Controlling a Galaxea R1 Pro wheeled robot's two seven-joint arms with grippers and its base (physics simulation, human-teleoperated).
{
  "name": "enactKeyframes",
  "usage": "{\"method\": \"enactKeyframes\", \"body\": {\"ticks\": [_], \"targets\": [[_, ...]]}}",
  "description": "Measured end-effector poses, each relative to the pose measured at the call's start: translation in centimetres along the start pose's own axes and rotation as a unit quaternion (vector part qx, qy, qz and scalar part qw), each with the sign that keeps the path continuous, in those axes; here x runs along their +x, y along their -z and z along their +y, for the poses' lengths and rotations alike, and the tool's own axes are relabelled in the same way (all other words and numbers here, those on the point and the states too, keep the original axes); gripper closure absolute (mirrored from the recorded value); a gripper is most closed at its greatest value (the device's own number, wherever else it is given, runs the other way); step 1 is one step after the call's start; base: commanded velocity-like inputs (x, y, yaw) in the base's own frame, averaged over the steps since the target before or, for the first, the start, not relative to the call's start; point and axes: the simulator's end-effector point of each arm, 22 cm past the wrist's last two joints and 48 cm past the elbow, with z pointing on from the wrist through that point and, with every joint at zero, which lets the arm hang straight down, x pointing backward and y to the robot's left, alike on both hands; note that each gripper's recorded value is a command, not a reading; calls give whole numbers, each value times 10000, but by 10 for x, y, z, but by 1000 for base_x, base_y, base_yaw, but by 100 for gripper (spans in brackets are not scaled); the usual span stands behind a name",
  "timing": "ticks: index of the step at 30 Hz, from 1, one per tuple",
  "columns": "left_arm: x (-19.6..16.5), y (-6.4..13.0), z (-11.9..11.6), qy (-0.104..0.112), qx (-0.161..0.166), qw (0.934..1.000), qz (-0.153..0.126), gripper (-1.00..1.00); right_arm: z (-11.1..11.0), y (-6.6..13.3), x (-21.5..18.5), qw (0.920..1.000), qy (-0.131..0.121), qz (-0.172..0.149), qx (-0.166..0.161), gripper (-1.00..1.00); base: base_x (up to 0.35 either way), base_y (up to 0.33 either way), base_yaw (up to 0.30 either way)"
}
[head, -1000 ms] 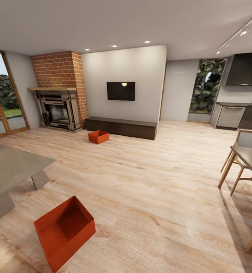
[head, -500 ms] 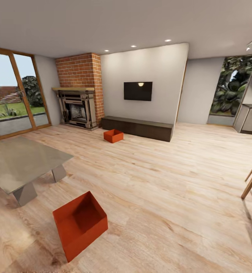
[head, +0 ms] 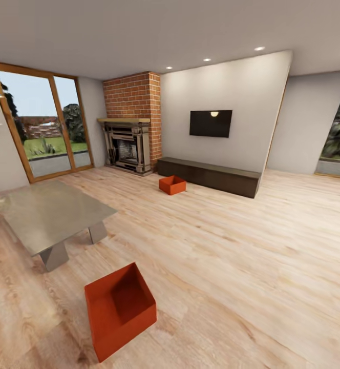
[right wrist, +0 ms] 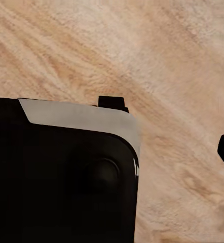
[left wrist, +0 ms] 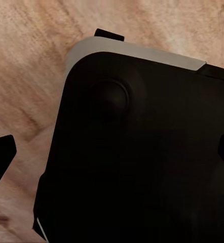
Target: Move the two storage containers from the living room to the garage. In the garage, place one container on the floor and stack the other container on top of it (either order is fine).
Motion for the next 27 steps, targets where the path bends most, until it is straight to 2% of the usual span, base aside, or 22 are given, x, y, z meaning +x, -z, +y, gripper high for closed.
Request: {"method": "enactKeyframes", "body": {"ticks": [6,14,22,27], "targets": [[0,0,0,4,-1,10000,0,-100,0,0,0,10000,-4,0,2,-100,255,-172,242],[0,0,0,6,-3,10000,0,-100,-6,0,-1,10000,10,-34,41,-100,228,-143,34],[0,0,0,17,-5,10000,1,-100,1,0,-1,9999,155,-18,-34,-100,76,-5,0],[-1,0,0,20,0,10000,-4,-100,3,0,0,9999,158,3,-47,-100,8,0,67]]}}
